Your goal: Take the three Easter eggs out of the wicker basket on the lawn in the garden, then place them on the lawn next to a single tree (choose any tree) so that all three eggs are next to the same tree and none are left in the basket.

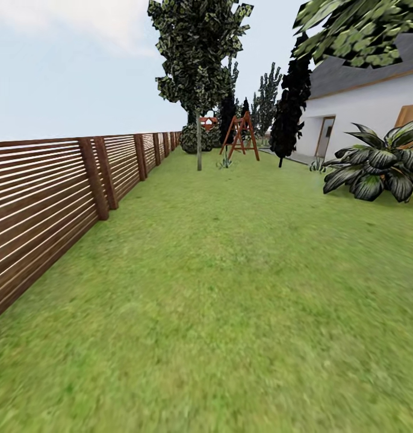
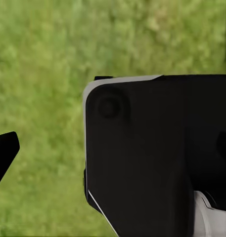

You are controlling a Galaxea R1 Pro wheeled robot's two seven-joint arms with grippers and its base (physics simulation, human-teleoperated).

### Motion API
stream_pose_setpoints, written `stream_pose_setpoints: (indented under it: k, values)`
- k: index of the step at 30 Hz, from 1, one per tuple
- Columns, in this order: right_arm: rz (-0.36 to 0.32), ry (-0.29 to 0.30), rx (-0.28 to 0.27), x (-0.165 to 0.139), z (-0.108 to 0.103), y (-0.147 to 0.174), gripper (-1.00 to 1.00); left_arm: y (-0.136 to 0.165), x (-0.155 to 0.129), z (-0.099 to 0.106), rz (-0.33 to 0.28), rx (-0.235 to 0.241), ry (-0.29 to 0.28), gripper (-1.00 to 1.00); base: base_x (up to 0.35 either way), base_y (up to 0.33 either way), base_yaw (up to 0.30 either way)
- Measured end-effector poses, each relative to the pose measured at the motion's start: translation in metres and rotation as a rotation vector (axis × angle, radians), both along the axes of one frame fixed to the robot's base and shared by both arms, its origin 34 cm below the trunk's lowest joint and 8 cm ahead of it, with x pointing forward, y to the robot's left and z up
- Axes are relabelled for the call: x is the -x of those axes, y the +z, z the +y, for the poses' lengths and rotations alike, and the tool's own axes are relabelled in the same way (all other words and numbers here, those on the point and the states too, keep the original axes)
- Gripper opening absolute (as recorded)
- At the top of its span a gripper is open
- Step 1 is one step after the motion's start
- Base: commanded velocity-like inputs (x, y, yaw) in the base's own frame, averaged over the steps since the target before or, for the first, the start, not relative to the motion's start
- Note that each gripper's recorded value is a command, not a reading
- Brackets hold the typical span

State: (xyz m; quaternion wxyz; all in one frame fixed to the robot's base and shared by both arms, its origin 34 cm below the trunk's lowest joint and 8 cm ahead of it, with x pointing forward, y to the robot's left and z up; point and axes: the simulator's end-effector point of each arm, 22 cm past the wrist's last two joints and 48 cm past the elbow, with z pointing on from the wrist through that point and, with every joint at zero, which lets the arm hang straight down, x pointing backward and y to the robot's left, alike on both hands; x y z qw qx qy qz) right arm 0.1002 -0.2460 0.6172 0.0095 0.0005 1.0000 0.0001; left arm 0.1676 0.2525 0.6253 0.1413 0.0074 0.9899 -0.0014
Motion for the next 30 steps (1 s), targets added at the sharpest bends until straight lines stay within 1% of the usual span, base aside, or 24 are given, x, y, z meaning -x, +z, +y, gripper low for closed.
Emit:
stream_pose_setpoints:
  k: [8, 30]
  values:
    - [0.0, 0.0, 0.0, 0.0, 0.0, 0.0, 1.0, 0.0, 0.0001, 0.0, 0.0, 0.0, 0.0, 1.0, 0.316, -0.074, 0.0]
    - [0.0, 0.0, 0.0, -0.0001, 0.0001, 0.0, 1.0, 0.0004, -0.0008, 0.0, -0.006, 0.0, 0.0, 1.0, 0.327, -0.004, 0.0]
